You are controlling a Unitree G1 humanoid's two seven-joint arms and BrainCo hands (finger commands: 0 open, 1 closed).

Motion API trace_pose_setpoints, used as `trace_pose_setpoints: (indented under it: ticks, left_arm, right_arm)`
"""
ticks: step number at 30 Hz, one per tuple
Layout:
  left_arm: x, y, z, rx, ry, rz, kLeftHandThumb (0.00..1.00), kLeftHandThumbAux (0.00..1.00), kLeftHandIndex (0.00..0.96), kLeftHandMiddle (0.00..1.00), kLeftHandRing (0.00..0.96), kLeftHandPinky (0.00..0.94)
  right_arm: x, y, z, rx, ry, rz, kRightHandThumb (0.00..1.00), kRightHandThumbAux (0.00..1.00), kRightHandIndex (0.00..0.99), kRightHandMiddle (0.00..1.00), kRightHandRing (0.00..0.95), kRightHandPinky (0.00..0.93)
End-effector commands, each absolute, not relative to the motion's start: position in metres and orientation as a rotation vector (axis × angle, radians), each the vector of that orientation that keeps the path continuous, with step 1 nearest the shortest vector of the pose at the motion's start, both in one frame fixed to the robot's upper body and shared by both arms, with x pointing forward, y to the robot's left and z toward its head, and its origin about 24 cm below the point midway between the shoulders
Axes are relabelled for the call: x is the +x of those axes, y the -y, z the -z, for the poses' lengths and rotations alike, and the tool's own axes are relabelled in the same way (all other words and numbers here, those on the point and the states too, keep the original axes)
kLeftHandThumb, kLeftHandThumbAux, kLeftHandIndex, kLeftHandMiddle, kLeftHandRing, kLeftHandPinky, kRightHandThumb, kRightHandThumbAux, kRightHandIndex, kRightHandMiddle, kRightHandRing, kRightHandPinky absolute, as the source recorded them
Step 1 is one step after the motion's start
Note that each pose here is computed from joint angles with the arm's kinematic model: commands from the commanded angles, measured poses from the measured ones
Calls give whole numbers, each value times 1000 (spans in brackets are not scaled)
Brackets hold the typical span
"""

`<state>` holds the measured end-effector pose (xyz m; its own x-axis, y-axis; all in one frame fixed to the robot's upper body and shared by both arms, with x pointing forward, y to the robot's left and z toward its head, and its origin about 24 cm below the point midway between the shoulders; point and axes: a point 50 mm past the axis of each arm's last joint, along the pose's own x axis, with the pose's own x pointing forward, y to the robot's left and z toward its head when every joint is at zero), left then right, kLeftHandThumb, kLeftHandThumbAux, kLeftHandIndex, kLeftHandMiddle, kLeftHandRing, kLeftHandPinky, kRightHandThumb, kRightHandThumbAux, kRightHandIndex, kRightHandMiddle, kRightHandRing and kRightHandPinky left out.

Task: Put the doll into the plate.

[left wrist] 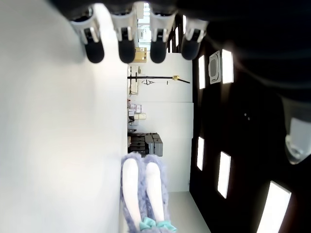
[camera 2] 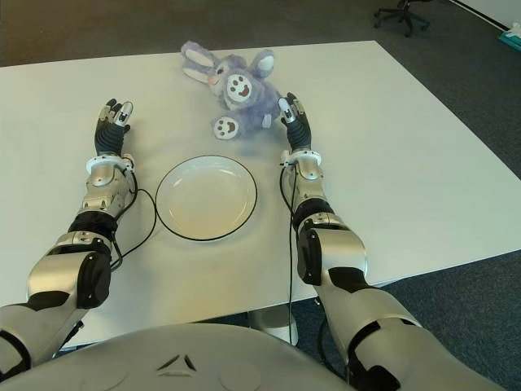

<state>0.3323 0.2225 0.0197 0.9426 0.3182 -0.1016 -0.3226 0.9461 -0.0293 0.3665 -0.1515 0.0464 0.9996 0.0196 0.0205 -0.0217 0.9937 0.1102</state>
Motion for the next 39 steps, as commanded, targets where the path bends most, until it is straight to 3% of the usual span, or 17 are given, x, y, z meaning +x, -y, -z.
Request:
trace_pose_setpoints:
  ticks: [1,29,39]
  left_arm:
    - [301,-217,30,-55,-321,-337,0,470,0,65,40,0]
    - [301,-217,30,-58,-320,-343,0,484,0,75,43,0]
    - [301,-216,30,-64,-320,-341,0,477,0,74,50,12]
  right_arm:
    - [335,147,9,221,-201,7,28,361,0,0,0,0]
    - [336,140,8,261,-196,-22,43,357,0,0,0,0]
    - [337,137,7,216,-196,-37,42,405,0,0,0,0]
